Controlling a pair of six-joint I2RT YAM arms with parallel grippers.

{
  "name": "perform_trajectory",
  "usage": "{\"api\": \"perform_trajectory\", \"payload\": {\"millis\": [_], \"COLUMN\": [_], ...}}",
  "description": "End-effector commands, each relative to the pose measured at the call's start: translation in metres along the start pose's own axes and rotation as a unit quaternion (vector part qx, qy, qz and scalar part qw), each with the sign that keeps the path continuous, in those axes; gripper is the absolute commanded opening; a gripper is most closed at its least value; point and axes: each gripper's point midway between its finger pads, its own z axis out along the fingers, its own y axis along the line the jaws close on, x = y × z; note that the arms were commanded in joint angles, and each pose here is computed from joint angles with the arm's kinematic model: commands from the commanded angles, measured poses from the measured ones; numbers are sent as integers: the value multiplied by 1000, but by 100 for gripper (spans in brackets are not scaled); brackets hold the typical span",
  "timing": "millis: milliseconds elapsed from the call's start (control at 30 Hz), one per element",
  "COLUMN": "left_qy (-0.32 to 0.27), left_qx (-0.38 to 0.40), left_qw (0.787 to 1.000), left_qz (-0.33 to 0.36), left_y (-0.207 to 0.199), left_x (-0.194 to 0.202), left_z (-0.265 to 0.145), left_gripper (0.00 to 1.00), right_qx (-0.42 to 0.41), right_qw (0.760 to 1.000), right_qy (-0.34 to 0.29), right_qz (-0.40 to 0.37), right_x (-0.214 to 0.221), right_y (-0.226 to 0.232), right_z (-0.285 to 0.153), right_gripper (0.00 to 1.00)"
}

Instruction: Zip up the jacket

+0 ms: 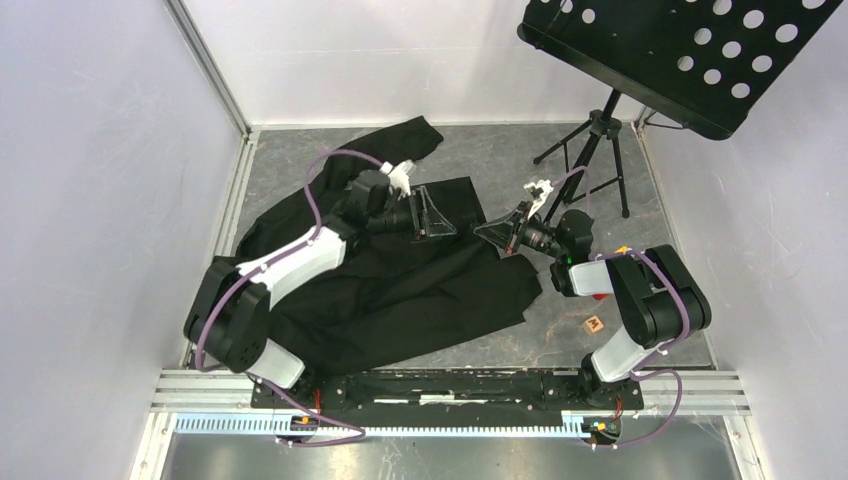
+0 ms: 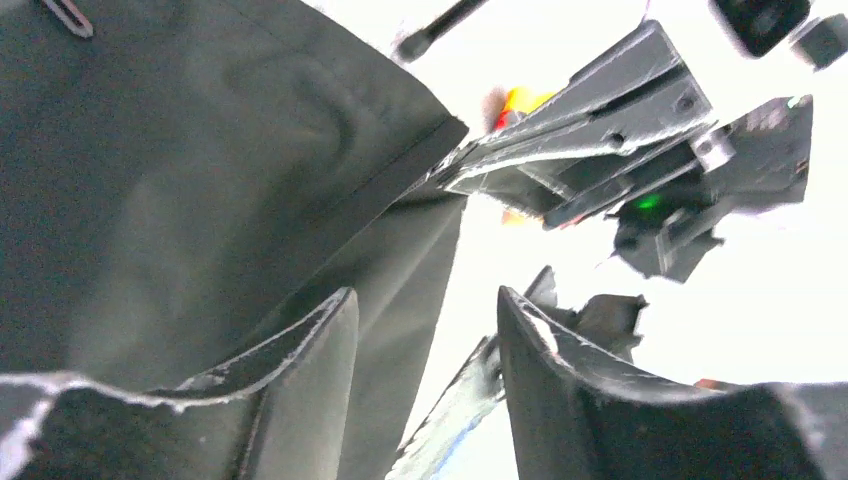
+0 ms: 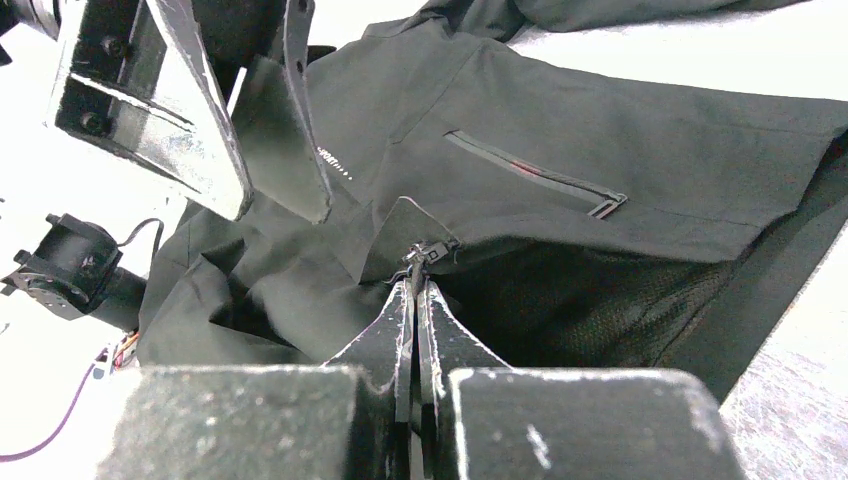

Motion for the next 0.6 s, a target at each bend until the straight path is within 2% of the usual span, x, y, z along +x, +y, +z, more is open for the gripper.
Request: {"api": "perform_trajectory", "payload": {"millis": [0, 100, 233, 300, 467, 567], "left_qy": [-121, -147, -170, -191, -212, -229], "left_qx": [82, 83, 81, 89, 67, 47], "left_qw": [965, 949, 923, 906, 888, 880], "left_qz": [-217, -265, -336, -367, -402, -415], "left_y": [-43, -48, -47, -44, -28, -20], "left_x": [-26, -23, -15, -16, -18, -18], "left_z": [-8, -2, 13, 18, 30, 31], "left_gripper": [55, 45, 42, 36, 30, 32], "right_qx": [-16, -19, -23, -24, -26, -26], "right_qw": [998, 998, 998, 998, 998, 998], "right_qy": [-40, -46, -50, -51, -52, -53], "right_qz": [-37, -34, -31, -31, -32, -33], "right_x": [-23, -26, -27, -27, -27, -28], "right_y": [13, 16, 20, 21, 24, 25], "right_z": [1, 0, 0, -1, -1, -2], "right_gripper": [0, 0, 0, 0, 0, 0]}}
